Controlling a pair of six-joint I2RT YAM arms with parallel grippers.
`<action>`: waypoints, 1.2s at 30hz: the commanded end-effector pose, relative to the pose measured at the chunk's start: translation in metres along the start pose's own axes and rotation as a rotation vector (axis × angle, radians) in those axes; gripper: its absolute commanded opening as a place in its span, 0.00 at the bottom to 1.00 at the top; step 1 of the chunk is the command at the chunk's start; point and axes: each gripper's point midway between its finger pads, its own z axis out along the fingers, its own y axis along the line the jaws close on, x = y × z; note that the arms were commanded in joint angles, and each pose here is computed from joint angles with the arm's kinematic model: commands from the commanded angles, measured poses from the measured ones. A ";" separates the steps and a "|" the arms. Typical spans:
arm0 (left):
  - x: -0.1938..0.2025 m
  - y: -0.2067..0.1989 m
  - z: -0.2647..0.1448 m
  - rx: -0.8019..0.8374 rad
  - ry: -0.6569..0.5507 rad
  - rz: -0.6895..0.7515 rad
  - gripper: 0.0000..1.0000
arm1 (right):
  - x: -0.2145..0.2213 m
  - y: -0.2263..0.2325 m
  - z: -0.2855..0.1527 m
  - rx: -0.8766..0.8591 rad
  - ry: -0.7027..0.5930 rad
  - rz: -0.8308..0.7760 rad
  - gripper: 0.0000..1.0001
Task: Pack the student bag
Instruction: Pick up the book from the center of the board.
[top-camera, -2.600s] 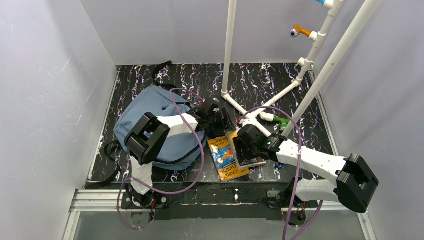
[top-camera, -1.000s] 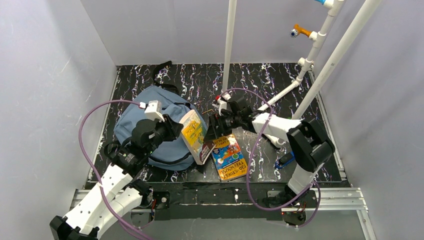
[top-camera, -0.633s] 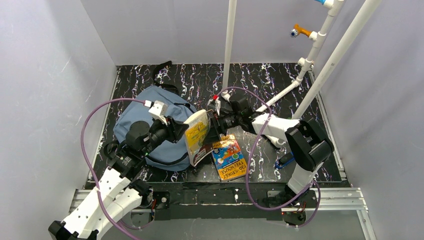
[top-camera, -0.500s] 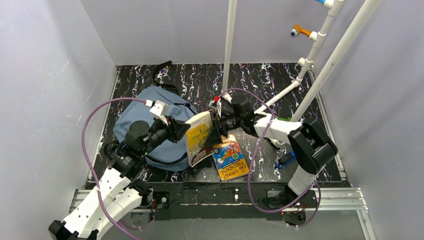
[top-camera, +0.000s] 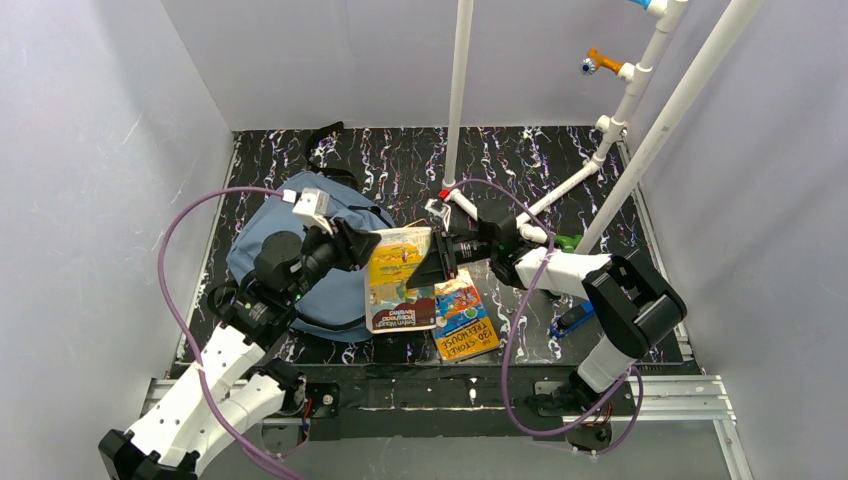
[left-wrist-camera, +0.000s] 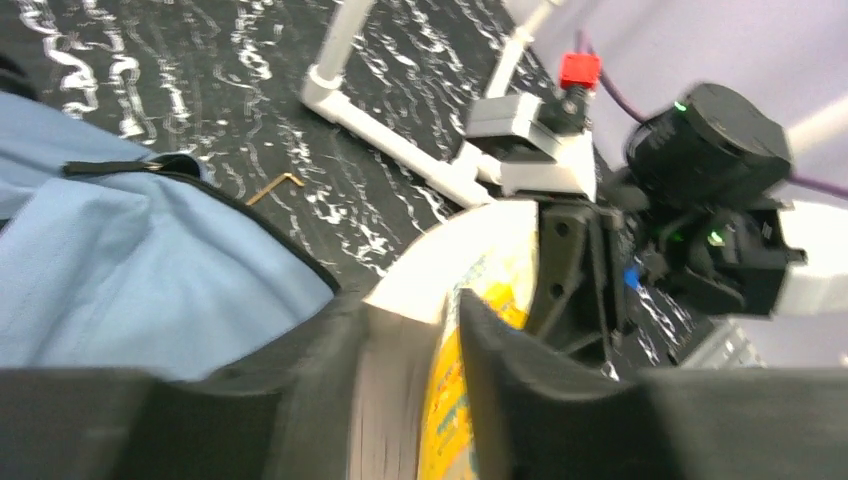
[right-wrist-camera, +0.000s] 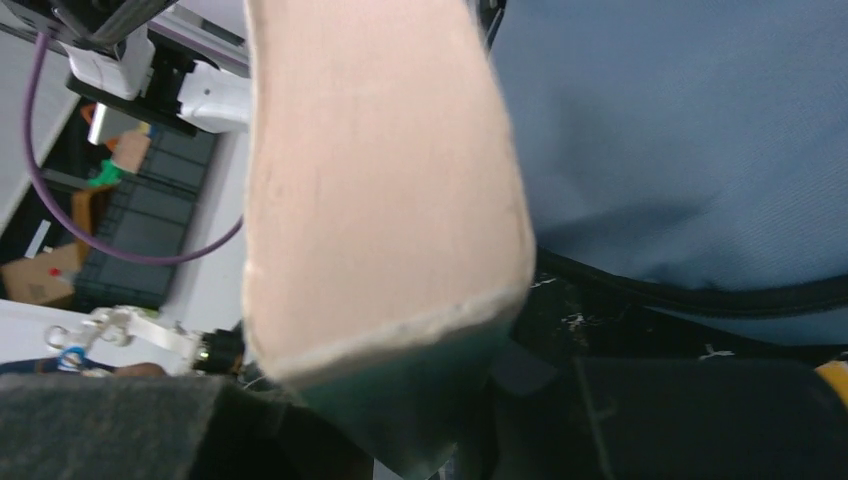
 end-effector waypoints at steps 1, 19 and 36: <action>-0.016 0.021 0.000 -0.202 0.025 -0.142 0.70 | -0.036 0.051 -0.006 -0.092 -0.078 -0.027 0.01; 0.004 -0.077 -0.024 0.346 0.165 -0.355 0.98 | -0.076 0.146 -0.025 -0.197 -0.044 -0.205 0.01; -0.024 -0.087 -0.031 0.408 0.073 -0.362 0.61 | -0.066 0.148 -0.029 -0.184 0.037 -0.252 0.01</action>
